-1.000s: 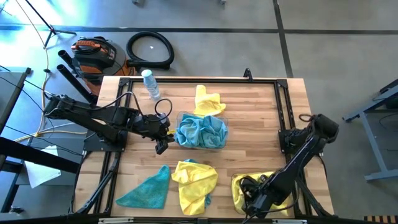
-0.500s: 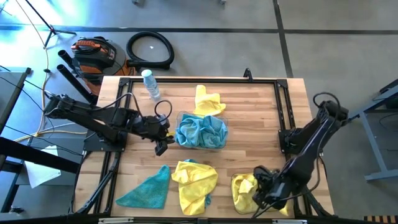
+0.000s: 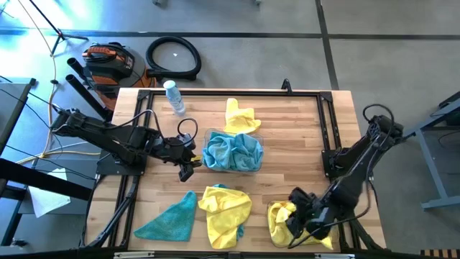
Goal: Sort microfiber towel by color & place in baskets
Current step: Put the yellow towel in the bottom transparent bin
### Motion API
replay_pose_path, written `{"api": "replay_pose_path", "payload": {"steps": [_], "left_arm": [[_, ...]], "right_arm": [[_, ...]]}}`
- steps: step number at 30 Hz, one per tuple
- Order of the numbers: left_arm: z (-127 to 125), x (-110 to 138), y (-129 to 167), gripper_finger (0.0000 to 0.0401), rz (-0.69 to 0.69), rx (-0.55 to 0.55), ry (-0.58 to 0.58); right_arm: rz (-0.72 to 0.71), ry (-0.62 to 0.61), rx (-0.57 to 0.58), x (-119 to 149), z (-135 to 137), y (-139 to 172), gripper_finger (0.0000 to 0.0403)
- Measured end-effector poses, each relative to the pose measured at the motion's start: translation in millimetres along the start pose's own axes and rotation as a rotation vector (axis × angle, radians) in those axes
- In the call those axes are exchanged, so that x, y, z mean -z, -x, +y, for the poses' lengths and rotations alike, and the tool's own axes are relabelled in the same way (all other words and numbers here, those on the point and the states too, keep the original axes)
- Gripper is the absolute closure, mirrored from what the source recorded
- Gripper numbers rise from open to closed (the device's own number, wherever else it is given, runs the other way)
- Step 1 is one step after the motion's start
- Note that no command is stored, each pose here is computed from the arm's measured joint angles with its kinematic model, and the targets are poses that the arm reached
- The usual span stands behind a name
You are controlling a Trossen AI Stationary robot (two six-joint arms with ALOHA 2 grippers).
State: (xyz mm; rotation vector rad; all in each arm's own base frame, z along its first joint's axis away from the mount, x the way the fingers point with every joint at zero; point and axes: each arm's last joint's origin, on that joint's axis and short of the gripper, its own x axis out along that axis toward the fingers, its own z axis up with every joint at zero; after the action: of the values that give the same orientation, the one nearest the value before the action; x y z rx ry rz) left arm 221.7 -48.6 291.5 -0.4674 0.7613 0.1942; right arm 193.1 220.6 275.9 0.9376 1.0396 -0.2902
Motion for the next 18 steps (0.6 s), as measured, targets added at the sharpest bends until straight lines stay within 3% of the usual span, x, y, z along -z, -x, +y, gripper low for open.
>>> {"api": "replay_pose_path", "payload": {"steps": [6, 18], "left_arm": [[0, 0, 0, 0.0307, -0.001, 0.000, 0.000], [0, 0, 0, 0.0307, 0.000, -0.001, -0.002]], "right_arm": [[0.128, 0.025, 0.154, 8, -3, -46, 0.0328], [0.118, 0.065, 0.375, 25, -19, -116, 0.0368]]}}
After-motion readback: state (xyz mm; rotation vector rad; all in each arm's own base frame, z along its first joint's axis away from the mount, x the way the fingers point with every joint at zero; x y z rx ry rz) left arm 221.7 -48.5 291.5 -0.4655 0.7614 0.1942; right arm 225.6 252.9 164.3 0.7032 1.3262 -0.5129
